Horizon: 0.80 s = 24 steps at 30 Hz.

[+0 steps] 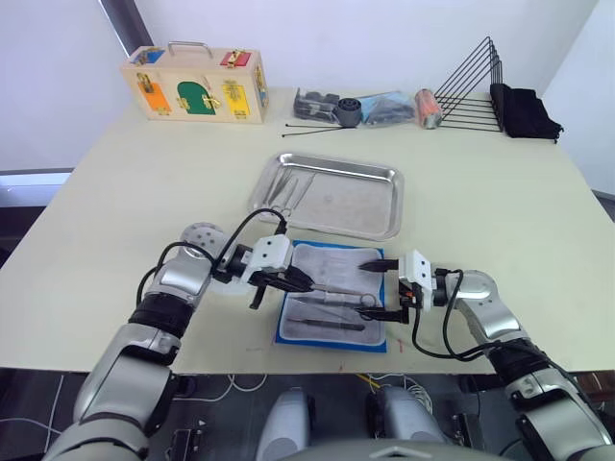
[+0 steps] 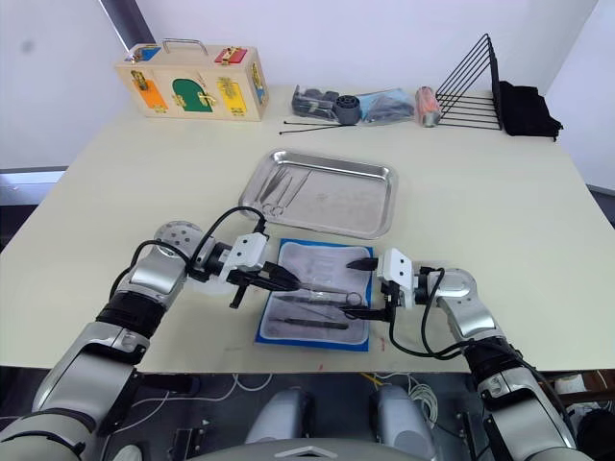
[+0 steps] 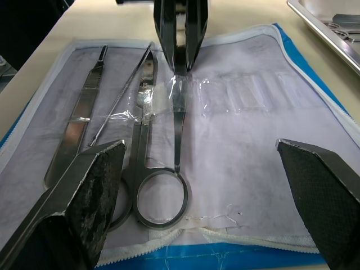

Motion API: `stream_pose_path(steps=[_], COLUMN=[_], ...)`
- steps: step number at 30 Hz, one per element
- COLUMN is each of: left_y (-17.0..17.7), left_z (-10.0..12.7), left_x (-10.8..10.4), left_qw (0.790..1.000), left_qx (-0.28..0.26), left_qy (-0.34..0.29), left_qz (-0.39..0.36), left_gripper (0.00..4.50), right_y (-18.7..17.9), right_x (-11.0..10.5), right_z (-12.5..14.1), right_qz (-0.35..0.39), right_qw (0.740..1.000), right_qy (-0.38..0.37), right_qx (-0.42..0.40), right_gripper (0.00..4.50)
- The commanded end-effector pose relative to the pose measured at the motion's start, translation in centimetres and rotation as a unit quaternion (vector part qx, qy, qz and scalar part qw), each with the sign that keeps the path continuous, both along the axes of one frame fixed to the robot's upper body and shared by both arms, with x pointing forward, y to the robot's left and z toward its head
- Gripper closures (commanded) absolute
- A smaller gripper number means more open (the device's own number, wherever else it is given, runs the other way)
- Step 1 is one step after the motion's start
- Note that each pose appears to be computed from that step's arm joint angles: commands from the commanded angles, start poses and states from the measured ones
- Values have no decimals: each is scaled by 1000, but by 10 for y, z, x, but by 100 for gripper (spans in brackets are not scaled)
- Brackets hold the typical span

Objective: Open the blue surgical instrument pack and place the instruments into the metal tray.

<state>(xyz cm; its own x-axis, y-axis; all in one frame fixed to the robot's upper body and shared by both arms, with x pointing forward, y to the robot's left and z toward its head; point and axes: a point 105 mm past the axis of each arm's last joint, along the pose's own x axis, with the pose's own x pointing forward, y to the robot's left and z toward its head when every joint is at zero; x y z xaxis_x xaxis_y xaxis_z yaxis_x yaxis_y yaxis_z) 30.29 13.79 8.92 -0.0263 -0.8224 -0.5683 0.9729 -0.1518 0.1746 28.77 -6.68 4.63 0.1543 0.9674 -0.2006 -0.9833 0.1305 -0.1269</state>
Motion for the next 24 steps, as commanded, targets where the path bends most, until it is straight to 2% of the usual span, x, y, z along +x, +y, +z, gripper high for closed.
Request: stream_pose_path(steps=[1, 10, 19, 24], left_y=[-4, 4, 17, 22], left_z=[15, 24, 31, 36], left_x=[-3, -8, -7, -8], left_qw=[1000, 999, 996, 994], left_qx=[-1, 25, 87, 104], left_qy=[-21, -24, -10, -8], left_qz=[-8, -4, 27, 30], left_gripper=[443, 443, 443, 443], right_y=[-16, -13, -11, -11], right_x=[-19, -19, -20, -20], right_z=[-49, -51, -52, -52], right_qz=[-16, -8, -7, -7], right_qw=[994, 993, 993, 993], right_qy=[93, 96, 96, 96], right_qx=[-61, -67, -64, -64], right_gripper=[0, 0, 0, 0])
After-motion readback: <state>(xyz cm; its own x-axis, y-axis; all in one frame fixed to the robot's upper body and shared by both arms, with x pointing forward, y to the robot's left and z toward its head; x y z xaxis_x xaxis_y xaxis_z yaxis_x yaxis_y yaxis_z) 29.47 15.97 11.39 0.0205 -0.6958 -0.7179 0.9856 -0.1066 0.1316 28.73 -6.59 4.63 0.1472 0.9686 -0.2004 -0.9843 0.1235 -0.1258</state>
